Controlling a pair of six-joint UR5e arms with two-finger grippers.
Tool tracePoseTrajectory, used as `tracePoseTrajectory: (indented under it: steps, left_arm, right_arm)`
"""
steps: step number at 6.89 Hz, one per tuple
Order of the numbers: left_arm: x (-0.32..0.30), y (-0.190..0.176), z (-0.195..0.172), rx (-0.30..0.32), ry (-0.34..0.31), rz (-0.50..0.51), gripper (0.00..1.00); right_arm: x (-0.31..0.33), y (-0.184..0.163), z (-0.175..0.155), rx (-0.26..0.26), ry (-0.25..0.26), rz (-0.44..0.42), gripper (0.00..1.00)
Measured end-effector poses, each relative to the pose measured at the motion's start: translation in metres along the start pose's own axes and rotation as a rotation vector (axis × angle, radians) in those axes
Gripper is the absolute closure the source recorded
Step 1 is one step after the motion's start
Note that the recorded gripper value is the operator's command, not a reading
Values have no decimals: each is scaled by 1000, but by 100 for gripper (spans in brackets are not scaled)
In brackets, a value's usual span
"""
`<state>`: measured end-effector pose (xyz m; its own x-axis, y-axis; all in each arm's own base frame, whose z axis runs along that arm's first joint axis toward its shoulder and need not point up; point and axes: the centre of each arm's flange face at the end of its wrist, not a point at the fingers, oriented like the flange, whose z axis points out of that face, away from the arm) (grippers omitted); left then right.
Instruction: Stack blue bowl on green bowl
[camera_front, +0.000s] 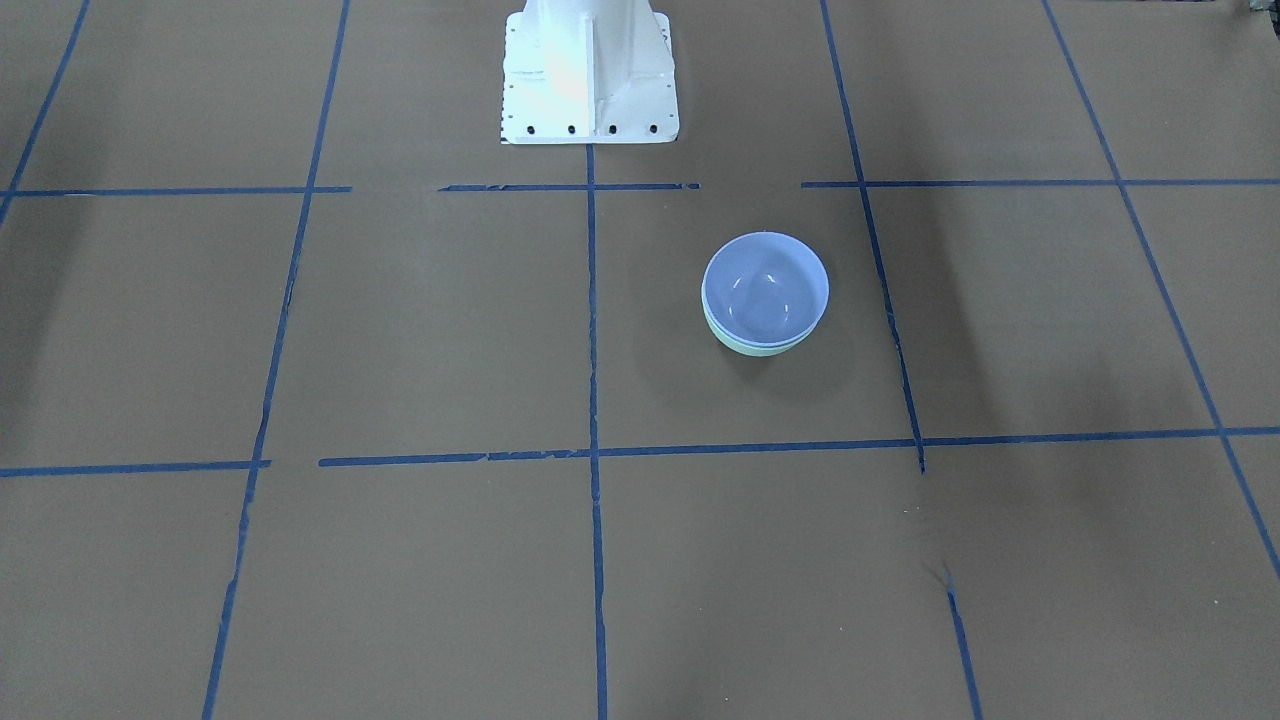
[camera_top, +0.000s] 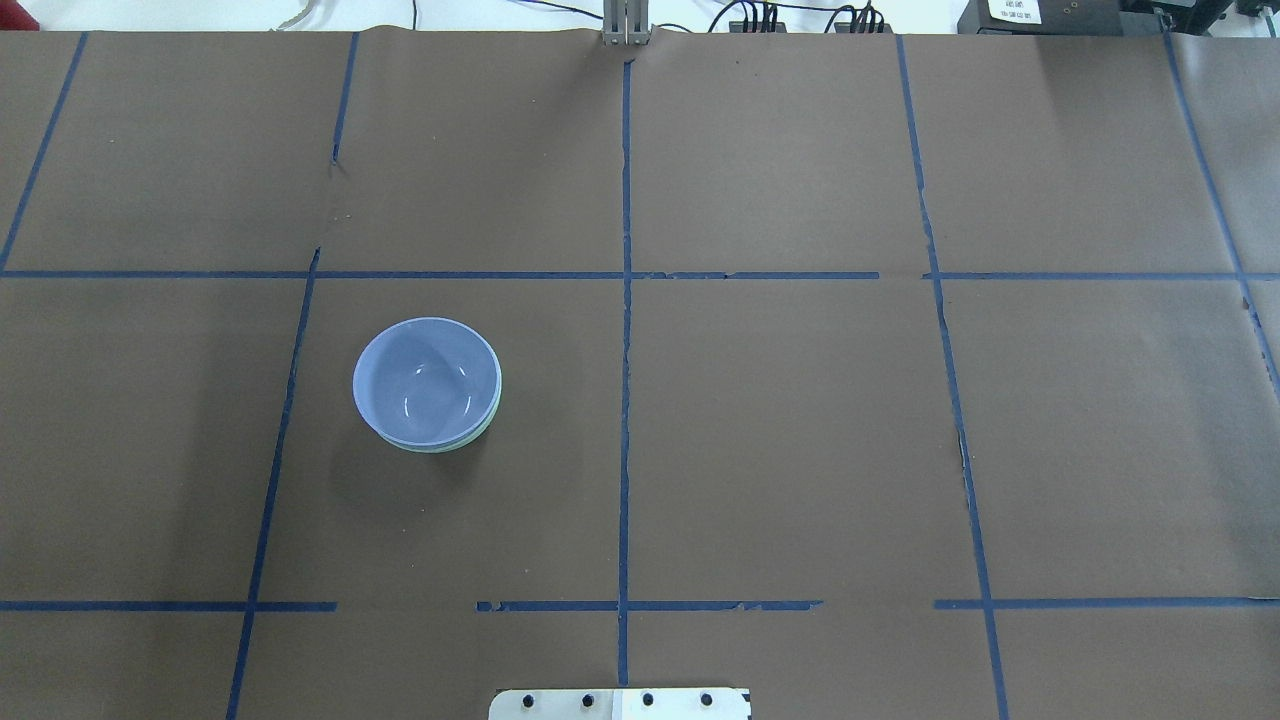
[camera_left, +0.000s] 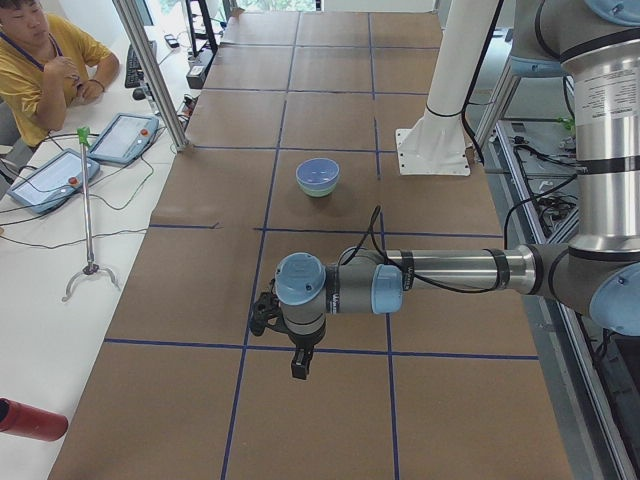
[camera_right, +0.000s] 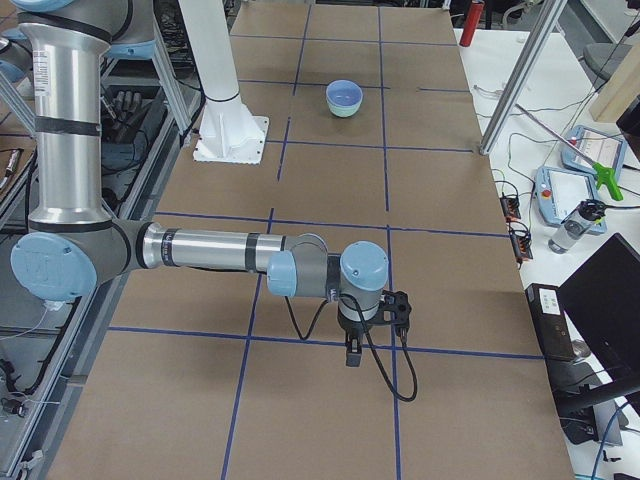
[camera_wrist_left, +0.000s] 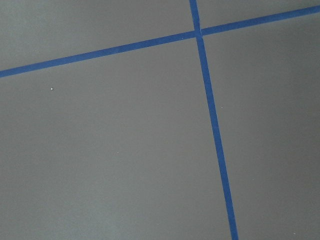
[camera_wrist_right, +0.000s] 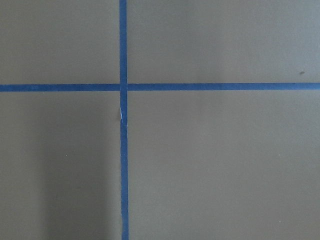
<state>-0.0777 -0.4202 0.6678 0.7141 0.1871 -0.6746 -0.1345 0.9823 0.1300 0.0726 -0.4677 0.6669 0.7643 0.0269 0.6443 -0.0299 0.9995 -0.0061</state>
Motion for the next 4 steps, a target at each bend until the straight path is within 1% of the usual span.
tracePoseTrajectory:
  steps: [4]
  left_arm:
    - [3, -3, -5, 28, -5, 28, 0]
  right_arm:
    - [0, 0, 0, 0, 0, 0, 0]
